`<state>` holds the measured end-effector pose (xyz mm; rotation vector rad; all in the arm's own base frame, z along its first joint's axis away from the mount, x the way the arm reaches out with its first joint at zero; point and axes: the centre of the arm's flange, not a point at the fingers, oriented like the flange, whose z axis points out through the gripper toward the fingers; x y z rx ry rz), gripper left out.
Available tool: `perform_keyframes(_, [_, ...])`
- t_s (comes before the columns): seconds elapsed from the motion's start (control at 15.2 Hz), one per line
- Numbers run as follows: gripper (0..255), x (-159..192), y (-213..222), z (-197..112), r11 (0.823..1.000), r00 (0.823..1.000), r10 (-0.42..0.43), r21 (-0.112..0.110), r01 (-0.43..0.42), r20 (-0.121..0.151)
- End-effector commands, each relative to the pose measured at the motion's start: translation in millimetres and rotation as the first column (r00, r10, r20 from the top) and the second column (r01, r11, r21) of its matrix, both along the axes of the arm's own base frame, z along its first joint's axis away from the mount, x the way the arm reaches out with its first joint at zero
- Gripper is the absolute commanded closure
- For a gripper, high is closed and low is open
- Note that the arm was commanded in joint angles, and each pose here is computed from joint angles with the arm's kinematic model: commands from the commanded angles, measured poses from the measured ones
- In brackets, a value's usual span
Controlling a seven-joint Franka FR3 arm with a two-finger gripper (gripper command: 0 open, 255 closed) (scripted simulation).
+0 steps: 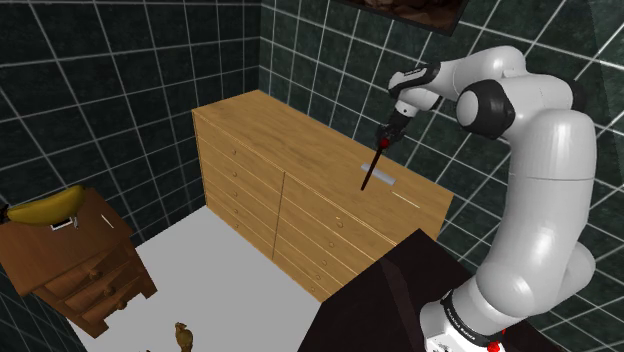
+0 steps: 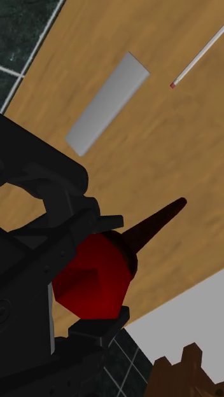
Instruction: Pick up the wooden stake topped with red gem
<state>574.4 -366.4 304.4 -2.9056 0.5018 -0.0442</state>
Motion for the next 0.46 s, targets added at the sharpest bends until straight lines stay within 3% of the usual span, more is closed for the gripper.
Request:
perform_keyframes(0.0, [255,0,1,11,1.0,1.0,0.0,0.0,0.0,0.0])
perform_keyframes(0.4, [255,0,1,33,1.0,1.0,0.0,0.0,0.0,0.0])
